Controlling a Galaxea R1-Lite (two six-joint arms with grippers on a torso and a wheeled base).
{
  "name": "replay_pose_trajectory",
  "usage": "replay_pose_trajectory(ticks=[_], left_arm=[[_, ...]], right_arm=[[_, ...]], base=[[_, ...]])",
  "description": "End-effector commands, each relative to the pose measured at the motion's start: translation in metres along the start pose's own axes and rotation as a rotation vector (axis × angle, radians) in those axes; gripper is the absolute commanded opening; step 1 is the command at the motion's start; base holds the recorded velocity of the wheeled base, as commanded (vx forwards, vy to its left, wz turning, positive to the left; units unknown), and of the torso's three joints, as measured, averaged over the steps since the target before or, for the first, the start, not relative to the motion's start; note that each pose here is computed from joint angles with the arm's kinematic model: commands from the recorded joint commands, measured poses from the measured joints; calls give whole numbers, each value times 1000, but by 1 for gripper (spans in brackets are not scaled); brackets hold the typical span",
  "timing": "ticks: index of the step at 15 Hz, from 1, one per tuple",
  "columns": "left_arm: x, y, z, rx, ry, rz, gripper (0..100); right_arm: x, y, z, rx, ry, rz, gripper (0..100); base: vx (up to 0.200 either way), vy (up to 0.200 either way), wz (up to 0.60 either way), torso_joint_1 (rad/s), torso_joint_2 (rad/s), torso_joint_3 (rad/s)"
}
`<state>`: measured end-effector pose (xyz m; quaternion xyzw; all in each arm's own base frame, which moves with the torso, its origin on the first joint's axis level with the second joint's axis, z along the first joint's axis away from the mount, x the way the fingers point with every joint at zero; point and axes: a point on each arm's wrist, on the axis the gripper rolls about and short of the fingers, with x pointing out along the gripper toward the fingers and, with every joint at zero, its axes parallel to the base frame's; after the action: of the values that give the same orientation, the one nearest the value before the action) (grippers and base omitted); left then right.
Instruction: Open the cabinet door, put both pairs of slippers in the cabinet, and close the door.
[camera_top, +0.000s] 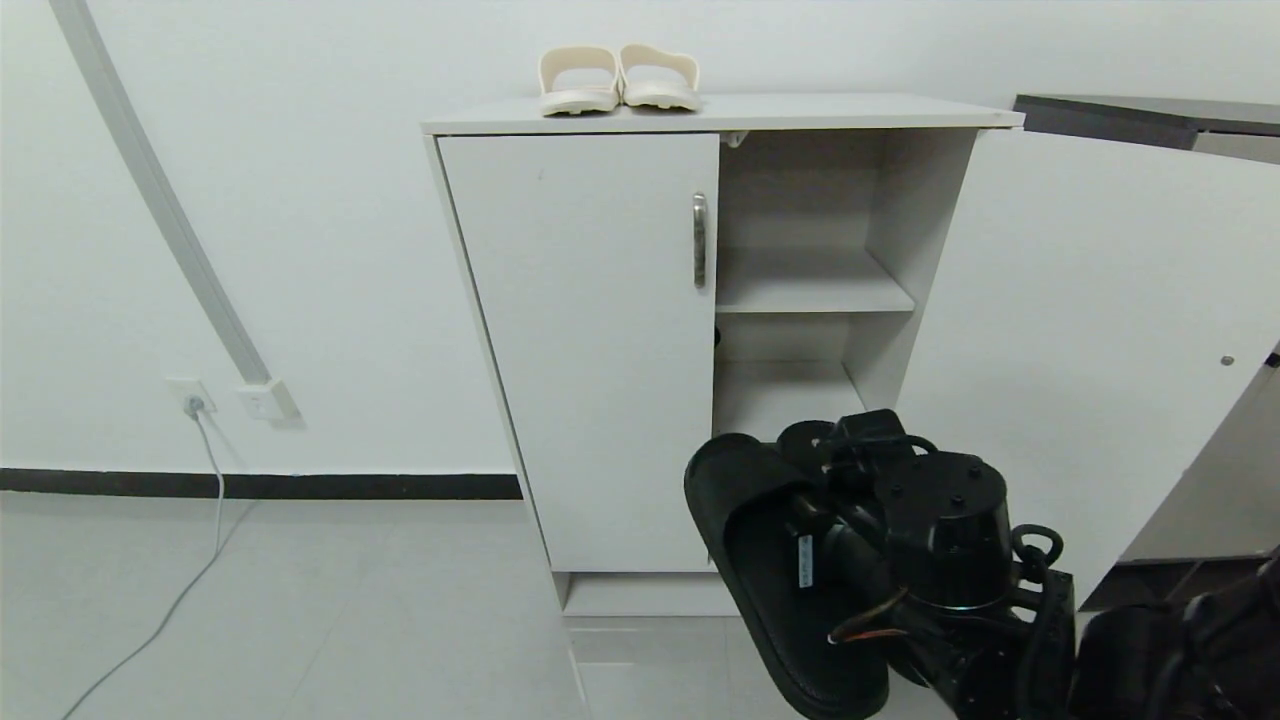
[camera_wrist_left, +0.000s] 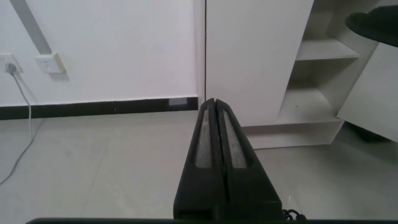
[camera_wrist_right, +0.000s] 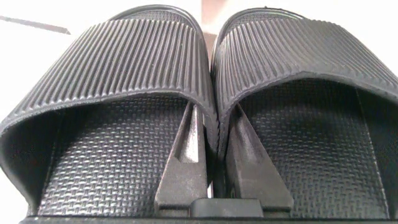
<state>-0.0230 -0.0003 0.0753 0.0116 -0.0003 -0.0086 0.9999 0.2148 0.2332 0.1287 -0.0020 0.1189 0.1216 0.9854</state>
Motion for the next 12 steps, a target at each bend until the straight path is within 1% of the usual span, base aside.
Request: replay_pose_trajectory(ticks=[1,2,7,12], left_arm=[[0,0,0,0,2,0,0],[0,0,0,0,2,0,0],[0,0,0,3,4,0,0],[0,0,0,3,4,0,0]], right_arm=[[12,11,-4,-2,-4,-29,0],[16,14,-1,7,-22,-68,0],[20,15,-7,-8,-9,-86,0],[21,14,-8,-7,-10,-98,0]], base=[[0,0,0,0,0,0],[0,0,0,0,0,0],[0,0,0,0,0,0],[0,-200,0,3,6,0]])
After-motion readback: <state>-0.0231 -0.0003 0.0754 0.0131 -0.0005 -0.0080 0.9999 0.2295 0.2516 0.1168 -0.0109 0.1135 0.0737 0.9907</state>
